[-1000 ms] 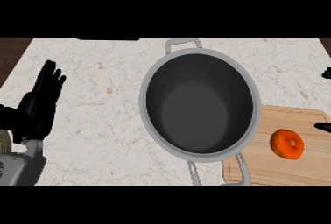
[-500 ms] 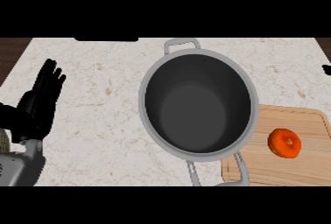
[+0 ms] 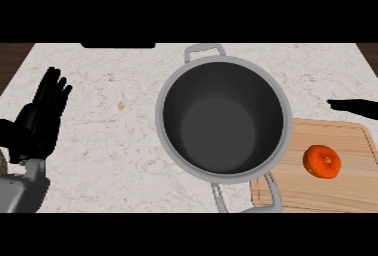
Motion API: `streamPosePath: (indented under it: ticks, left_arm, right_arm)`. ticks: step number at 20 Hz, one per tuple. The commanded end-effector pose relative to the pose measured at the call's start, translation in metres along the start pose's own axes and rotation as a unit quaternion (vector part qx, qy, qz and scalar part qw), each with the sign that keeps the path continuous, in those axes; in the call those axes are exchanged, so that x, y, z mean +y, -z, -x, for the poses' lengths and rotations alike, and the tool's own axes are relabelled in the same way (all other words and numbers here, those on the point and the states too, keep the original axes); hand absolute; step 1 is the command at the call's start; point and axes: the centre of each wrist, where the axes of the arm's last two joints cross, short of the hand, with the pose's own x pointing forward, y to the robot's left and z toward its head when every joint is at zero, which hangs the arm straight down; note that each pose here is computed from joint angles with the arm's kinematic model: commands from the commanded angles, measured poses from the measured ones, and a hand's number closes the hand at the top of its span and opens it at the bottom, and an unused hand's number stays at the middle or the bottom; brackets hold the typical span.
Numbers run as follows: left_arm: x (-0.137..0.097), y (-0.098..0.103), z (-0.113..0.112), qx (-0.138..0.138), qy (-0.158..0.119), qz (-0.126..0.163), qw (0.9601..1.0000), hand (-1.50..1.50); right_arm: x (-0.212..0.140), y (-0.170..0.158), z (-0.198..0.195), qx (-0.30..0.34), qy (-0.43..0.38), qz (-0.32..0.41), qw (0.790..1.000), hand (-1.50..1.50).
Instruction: Pick the squash from the cutting board and place it in the pot
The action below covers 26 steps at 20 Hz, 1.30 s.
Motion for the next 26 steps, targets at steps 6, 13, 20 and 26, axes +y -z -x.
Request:
streamPosePath:
  ticks: [6, 13, 20, 26]
  left_arm:
    - [0.003, -0.008, 0.014, 0.001, 0.004, -0.004, 1.0, 0.0]
    - [-0.005, 0.007, -0.011, 0.005, 0.0, -0.004, 1.0, 0.0]
    - [0.01, -0.007, -0.004, 0.001, 0.005, 0.001, 1.0, 0.0]
    - [-0.002, -0.005, -0.002, -0.001, 0.003, -0.002, 1.0, 0.0]
  right_arm:
    - [0.038, 0.023, -0.018, 0.003, 0.007, -0.051, 0.999, -1.5]
    - [0.042, 0.02, -0.02, 0.05, -0.019, -0.054, 0.997, -1.5]
    - [0.067, 0.021, 0.012, 0.059, -0.023, -0.055, 0.996, -1.5]
    - [0.091, 0.047, 0.01, 0.059, -0.033, -0.052, 0.996, -1.5]
